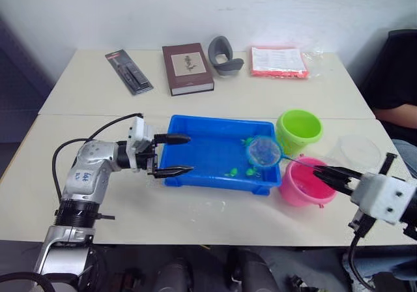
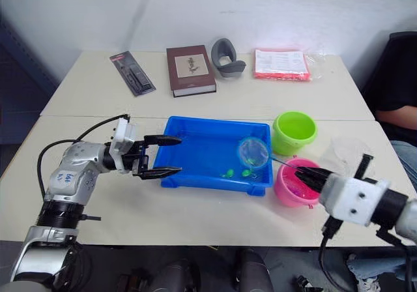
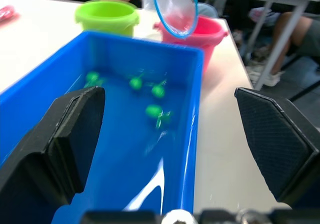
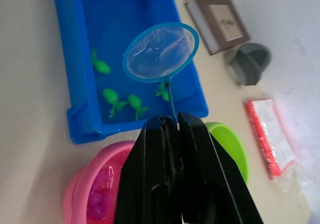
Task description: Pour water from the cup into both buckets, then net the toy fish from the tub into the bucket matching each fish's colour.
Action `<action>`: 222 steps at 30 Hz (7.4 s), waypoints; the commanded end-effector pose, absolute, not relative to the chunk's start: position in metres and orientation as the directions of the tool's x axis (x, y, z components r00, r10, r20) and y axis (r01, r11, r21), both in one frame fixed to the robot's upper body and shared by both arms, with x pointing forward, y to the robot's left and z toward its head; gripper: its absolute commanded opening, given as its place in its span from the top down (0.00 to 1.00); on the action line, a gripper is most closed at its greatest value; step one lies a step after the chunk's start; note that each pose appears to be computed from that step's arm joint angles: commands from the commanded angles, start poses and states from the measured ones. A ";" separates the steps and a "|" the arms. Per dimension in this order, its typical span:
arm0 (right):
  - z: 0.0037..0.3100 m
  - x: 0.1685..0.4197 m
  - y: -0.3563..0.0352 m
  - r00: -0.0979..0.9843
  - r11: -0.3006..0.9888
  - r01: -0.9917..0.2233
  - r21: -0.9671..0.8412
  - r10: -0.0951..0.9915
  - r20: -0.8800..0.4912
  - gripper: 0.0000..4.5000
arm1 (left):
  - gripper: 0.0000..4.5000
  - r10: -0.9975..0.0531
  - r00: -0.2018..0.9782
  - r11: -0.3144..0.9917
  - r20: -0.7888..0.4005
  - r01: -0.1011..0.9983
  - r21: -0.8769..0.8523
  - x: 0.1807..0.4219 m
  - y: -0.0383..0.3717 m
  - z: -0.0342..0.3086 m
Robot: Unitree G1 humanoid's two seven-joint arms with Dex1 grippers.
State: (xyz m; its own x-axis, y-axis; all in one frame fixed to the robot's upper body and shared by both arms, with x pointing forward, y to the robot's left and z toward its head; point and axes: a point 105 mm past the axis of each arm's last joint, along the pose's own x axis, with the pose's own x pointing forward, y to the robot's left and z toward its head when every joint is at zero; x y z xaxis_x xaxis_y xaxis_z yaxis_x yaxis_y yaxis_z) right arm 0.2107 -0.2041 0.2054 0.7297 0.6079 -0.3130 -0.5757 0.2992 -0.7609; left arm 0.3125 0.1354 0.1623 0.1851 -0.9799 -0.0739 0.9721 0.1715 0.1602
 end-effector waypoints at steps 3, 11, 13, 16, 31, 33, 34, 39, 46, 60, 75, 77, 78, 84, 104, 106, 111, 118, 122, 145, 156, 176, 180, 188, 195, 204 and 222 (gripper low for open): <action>0.200 0.244 -0.211 0.686 0.151 -0.650 -0.745 0.538 -0.490 1.00 | 0.01 -0.954 0.286 0.263 -0.087 0.942 0.210 0.310 0.154 0.167; 0.199 0.265 -0.211 0.672 0.015 -0.650 -0.760 0.477 -0.566 1.00 | 0.01 -0.955 0.286 0.266 -0.084 0.945 0.189 0.303 0.145 0.163; 0.199 0.268 -0.210 0.670 -0.013 -0.649 -0.761 0.464 -0.579 1.00 | 0.01 -0.956 0.281 0.263 -0.079 0.946 0.190 0.304 0.142 0.164; 0.197 0.271 -0.210 0.659 -0.054 -0.661 -0.748 0.433 -0.614 1.00 | 0.01 -0.959 0.272 0.254 -0.076 0.948 0.189 0.305 0.138 0.163; 0.185 0.288 -0.207 0.677 -0.148 -0.655 -0.741 0.321 -0.662 1.00 | 0.01 -0.974 0.209 0.189 -0.087 0.962 0.198 0.308 0.129 0.163; 0.189 0.294 -0.204 0.685 -0.182 -0.636 -0.750 0.315 -0.657 1.00 | 0.01 -0.975 0.208 0.188 -0.083 0.961 0.203 0.310 0.128 0.164; 0.190 0.296 -0.202 0.688 -0.194 -0.628 -0.753 0.313 -0.654 1.00 | 0.01 -0.975 0.207 0.187 -0.081 0.961 0.205 0.310 0.127 0.164; 0.190 0.303 -0.197 0.661 -0.293 -0.622 -0.726 0.301 -0.687 1.00 | 0.01 -0.977 0.202 0.184 -0.066 0.960 0.213 0.312 0.123 0.166; 0.179 0.297 -0.186 0.563 -0.329 -0.675 -0.660 0.348 -0.749 1.00 | 0.01 -0.975 0.215 0.197 -0.057 0.955 0.220 0.312 0.125 0.168; 0.190 0.287 -0.176 0.493 0.173 -0.858 -0.484 0.544 -0.679 1.00 | 0.01 -0.969 0.240 0.220 -0.058 0.947 0.234 0.313 0.130 0.170; 0.208 0.264 -0.205 0.614 0.409 -0.789 -0.459 0.569 -0.547 1.00 | 0.01 -0.970 0.237 0.214 -0.060 0.943 0.256 0.315 0.130 0.175; 0.215 0.259 -0.206 0.651 0.462 -0.758 -0.461 0.585 -0.484 1.00 | 0.01 -0.970 0.239 0.222 -0.040 0.941 0.256 0.317 0.129 0.178; 0.218 0.258 -0.207 0.668 0.484 -0.742 -0.465 0.593 -0.449 1.00 | 0.01 -0.970 0.243 0.228 -0.028 0.940 0.255 0.318 0.129 0.180; 0.232 0.242 -0.230 0.804 0.629 -0.585 -0.513 0.533 -0.264 1.00 | 0.01 -0.971 0.233 0.238 0.050 0.941 0.243 0.324 0.118 0.192; 0.222 0.268 -0.307 0.985 0.508 -0.063 -0.859 0.170 0.028 1.00 | 0.01 -0.982 0.167 0.183 0.086 0.955 0.235 0.339 0.084 0.203; 0.216 0.273 -0.307 0.985 0.464 -0.060 -0.884 0.173 0.024 1.00 | 0.01 -0.983 0.163 0.179 0.088 0.955 0.236 0.340 0.082 0.203; 0.199 0.280 -0.306 0.983 0.296 -0.087 -0.951 0.180 -0.035 1.00 | 0.01 -0.984 0.158 0.174 0.087 0.957 0.233 0.341 0.082 0.203; 0.196 0.285 -0.308 0.977 -0.055 -0.064 -0.996 0.201 -0.074 1.00 | 0.01 -0.986 0.147 0.161 0.079 0.959 0.232 0.341 0.081 0.196; 0.201 0.286 -0.307 0.973 -0.156 -0.014 -0.988 0.225 -0.049 1.00 | 0.01 -0.986 0.146 0.161 0.078 0.960 0.231 0.342 0.084 0.188; 0.219 0.285 -0.301 0.948 -0.280 0.059 -0.958 0.317 -0.034 1.00 | 0.01 -0.991 0.105 0.124 0.089 0.961 0.249 0.334 0.076 0.187; 0.234 0.285 -0.297 0.943 -0.010 0.042 -0.999 0.331 0.037 1.00 | 0.01 -0.987 0.130 0.149 0.089 0.956 0.254 0.333 0.076 0.195; 0.220 0.252 -0.179 0.746 0.464 -0.618 -0.635 0.601 -0.288 1.00 | 0.01 -0.938 0.346 0.329 -0.034 0.915 0.234 0.320 0.161 0.179; 0.214 0.251 -0.184 0.764 0.481 -0.616 -0.623 0.556 -0.326 1.00 | 0.01 -0.928 0.371 0.356 -0.035 0.909 0.216 0.319 0.163 0.181; 0.193 0.255 -0.173 0.755 0.783 -0.616 -0.081 0.560 -0.341 1.00 | 0.01 -0.921 0.389 0.375 -0.032 0.904 0.207 0.323 0.162 0.187; 0.171 0.255 -0.163 0.665 0.809 -0.531 0.252 0.582 -0.468 1.00 | 0.01 -0.933 0.355 0.334 -0.053 0.912 0.238 0.326 0.155 0.189; 0.162 0.267 -0.163 0.665 0.895 -0.333 0.296 0.446 -0.600 1.00 | 0.01 -0.944 0.326 0.302 -0.047 0.913 0.273 0.330 0.144 0.191; 0.170 0.304 -0.171 0.818 0.976 -0.161 0.145 0.214 -0.535 1.00 | 0.01 -0.957 0.288 0.269 -0.037 0.928 0.256 0.333 0.140 0.186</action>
